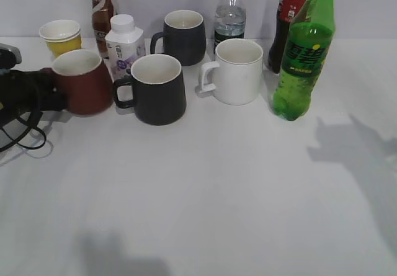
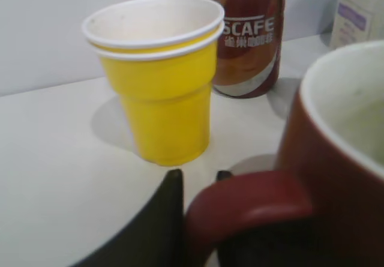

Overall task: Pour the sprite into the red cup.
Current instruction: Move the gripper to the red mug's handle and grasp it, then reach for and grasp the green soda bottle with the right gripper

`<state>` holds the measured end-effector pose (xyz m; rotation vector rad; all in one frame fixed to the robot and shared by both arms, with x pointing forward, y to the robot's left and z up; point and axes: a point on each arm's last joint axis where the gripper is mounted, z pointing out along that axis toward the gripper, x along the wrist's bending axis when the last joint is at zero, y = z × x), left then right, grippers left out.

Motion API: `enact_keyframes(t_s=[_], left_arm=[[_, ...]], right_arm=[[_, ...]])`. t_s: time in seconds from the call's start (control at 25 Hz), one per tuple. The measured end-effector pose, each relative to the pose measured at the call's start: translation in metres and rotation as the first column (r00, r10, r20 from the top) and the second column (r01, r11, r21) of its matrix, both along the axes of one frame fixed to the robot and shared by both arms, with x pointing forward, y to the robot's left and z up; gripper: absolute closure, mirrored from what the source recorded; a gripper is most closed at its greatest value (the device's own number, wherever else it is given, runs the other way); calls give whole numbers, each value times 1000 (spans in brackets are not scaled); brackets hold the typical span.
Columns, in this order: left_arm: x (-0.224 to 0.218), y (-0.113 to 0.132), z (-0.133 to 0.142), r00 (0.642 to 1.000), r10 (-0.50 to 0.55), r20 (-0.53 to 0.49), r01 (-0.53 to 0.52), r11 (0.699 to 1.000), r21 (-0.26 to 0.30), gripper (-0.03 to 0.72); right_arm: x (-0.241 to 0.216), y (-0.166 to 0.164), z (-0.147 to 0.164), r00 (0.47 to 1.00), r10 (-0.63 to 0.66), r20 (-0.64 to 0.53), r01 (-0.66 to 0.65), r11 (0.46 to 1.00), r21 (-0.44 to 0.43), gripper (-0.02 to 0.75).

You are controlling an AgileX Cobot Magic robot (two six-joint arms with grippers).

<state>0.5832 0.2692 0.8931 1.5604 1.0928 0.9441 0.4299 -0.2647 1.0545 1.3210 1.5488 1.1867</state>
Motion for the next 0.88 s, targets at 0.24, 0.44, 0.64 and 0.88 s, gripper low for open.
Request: enact_keyframes(t_s=[0.24,0.44,0.64,0.88], left_arm=[[-2,0,4,1000,-5,-4,5,1000,11,637],[-24,2,36,999,9,42,-10,1000,17,640],[-54,6,66,996,46,72,-47,999,16,641],[-94,9,93,994,63,84,-67,997,43,641]], right_arm=[[0,0,0,1000,4,2,-4,1000,-8,277],[3,19,-8,994,104,-26,-105,993,-48,265],[27,40,-32,984,177,-30,-178,983,-47,132],[63,53,-57,982,187,-5,-187,982,-21,76]])
